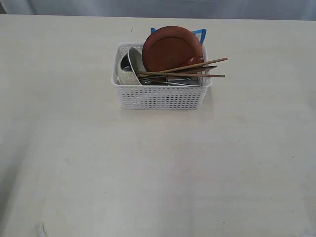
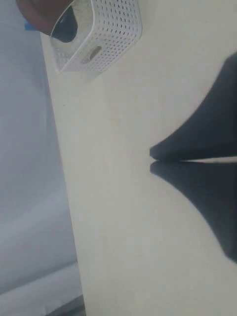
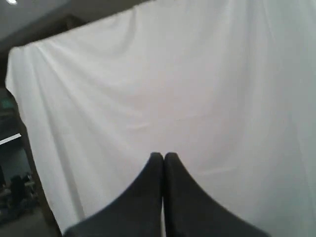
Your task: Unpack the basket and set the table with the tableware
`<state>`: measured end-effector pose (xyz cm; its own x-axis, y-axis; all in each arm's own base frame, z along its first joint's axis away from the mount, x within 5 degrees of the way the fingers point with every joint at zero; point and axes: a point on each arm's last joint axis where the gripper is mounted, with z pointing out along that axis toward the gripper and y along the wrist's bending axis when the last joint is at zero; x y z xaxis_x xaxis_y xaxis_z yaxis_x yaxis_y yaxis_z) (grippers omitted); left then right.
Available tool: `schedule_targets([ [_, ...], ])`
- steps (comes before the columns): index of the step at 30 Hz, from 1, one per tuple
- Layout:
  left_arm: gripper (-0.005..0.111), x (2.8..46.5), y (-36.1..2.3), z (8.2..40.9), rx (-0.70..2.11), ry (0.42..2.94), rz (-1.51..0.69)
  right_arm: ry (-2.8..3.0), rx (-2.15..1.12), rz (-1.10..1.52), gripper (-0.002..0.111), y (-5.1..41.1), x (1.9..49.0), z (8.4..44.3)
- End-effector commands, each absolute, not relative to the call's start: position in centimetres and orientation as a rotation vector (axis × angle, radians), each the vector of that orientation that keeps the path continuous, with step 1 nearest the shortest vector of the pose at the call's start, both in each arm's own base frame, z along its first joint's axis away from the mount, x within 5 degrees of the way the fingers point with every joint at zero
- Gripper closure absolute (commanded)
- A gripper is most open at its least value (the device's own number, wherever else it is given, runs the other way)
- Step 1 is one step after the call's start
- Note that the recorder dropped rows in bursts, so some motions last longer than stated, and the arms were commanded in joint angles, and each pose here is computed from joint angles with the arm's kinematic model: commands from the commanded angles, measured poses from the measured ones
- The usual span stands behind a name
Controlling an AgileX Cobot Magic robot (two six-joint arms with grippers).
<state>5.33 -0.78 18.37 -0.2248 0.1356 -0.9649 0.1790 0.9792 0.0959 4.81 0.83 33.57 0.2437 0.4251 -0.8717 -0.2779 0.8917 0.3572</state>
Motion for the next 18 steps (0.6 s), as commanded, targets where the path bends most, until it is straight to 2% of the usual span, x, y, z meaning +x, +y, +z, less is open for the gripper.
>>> schedule_targets([
  [1, 0.107, 5.3, -0.8, 18.4, 0.228, 1.798, -0.041, 1.506, 0.17, 0.385, 0.108, 0.9, 7.6, 34.8],
  [4, 0.107, 5.3, -0.8, 18.4, 0.228, 1.798, -0.041, 1.692, 0.123, 0.317, 0.108, 1.5, 10.3, 35.0],
  [6, 0.107, 5.3, -0.8, 18.4, 0.228, 1.798, -0.041, 1.818, 0.088, 0.307, 0.102, 2.2, 12.1, 35.1],
  [12, 0.107, 5.3, -0.8, 18.4, 0.228, 1.798, -0.041, 2.125, -0.205, 0.265, 0.065, 5.9, 17.0, 34.8],
  [18, 0.107, 5.3, -0.8, 18.4, 0.228, 1.798, -0.041, 2.56, -0.595, 0.249, 0.063, 10.6, 21.6, 32.4],
])
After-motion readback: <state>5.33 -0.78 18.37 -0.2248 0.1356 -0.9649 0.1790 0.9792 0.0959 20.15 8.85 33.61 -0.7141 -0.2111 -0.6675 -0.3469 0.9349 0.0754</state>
